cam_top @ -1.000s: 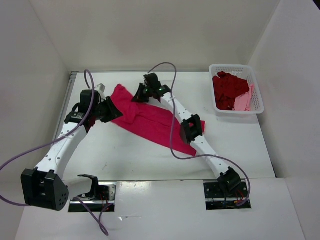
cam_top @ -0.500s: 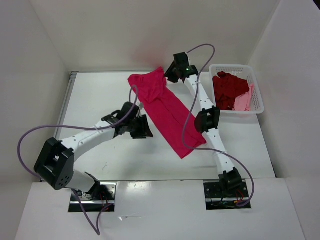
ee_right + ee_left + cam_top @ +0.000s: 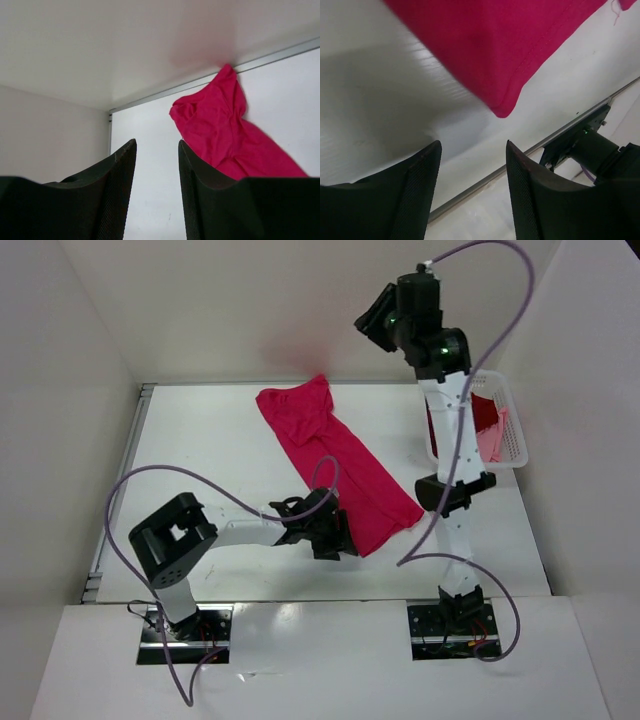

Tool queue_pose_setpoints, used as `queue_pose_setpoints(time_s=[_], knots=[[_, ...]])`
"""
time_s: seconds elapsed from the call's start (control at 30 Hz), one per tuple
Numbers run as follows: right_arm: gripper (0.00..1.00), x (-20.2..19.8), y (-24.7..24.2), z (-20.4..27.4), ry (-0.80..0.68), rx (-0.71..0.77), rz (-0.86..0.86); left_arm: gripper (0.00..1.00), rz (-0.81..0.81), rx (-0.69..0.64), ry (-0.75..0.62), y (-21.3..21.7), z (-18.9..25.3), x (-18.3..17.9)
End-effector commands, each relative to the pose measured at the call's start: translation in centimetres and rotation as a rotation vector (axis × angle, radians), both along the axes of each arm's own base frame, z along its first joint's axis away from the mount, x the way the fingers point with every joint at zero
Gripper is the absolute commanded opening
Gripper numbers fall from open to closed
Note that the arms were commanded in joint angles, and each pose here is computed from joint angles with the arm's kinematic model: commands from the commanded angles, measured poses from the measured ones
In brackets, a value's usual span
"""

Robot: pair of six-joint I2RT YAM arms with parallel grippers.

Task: Fold and stack the t-shirts
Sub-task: Rotate the tshirt 80 degrees

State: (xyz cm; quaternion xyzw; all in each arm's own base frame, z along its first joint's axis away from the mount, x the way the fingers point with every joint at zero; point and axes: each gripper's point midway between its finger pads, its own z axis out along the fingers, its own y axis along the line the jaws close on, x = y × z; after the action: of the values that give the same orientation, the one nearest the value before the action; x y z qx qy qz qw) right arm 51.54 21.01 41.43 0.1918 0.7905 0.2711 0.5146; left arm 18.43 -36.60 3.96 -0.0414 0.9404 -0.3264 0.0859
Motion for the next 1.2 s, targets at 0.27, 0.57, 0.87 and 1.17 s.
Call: queue_pose_setpoints(time_s=[0.27,0.57,0.87,1.17], knots=[[0.49,-11.6,-7.2,4.4,-0.115,0.144,0.032,0.41,0.166,-0.057,-0.016,-4.1,-0.4,4.1],[0.49,-14.8,-6.9,-3.2,0.050,0.090,0.099,0.10,0.103,-0.003,0.018,-4.6,-1.7,2.8],[0.49,-18.9,-5.1,-17.5,0.336,0.108,0.129,0.03,0.023,0.068,0.061,7.6,1.6,-1.0],[0.49,-26.5,0.6,-26.5,0.532,0.072,0.231,0.46,0.016,0.061,0.337,16.2,0.4,-9.4]])
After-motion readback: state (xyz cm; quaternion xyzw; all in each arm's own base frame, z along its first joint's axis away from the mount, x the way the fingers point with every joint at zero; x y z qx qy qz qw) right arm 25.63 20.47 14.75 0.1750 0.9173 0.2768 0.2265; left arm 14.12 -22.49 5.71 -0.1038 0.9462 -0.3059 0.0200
